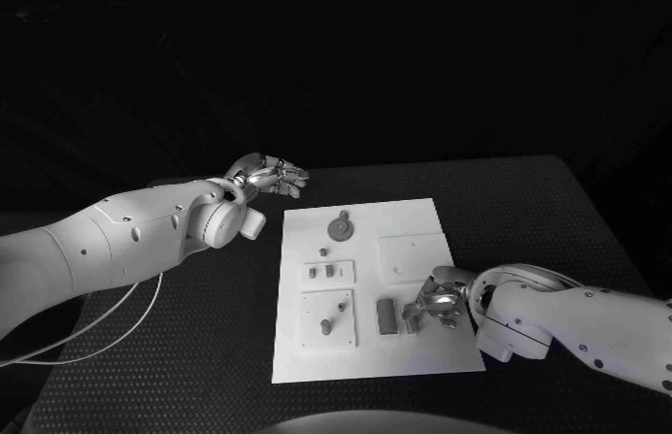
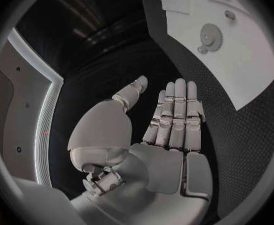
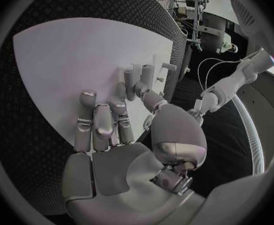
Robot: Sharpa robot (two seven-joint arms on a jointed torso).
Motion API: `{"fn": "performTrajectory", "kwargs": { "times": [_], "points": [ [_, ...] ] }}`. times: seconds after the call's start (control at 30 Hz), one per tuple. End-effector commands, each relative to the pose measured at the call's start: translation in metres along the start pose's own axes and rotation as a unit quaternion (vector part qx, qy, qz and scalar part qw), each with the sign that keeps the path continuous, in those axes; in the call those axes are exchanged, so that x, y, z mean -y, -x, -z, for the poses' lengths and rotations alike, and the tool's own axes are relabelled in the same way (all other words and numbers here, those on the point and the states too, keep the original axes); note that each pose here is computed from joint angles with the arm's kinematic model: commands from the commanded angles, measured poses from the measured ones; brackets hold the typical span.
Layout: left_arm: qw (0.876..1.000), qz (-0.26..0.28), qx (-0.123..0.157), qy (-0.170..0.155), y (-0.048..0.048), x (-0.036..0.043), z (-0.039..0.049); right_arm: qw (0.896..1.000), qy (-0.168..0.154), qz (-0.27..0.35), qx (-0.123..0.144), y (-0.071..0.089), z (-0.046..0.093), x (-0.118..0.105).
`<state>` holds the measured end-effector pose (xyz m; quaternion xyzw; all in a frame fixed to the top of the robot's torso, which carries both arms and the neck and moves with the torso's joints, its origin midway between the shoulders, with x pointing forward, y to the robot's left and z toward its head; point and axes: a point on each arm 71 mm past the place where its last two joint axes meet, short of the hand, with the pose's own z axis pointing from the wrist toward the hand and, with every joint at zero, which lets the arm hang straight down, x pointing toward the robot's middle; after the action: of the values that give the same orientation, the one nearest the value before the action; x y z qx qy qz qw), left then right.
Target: Assemble the parts on the task board
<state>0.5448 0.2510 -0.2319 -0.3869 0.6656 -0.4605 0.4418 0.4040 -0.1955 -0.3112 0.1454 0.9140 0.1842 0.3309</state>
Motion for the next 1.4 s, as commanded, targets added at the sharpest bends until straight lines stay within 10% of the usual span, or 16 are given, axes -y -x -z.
{"fn": "performTrajectory", "kwargs": {
  "times": [0.03, 1.4],
  "points": [
    [1.0, 0.004, -0.007, -0.004, -0.0021, 0.0018, -0.0003, 1.0, 0.004, 0.007, -0.016, -0.005, -0.0006, -0.0019],
    [1.0, 0.004, -0.008, -0.003, -0.0021, 0.0017, -0.0006, 0.999, 0.045, 0.023, -0.011, -0.0027, 0.002, -0.0033]
  ]
}}
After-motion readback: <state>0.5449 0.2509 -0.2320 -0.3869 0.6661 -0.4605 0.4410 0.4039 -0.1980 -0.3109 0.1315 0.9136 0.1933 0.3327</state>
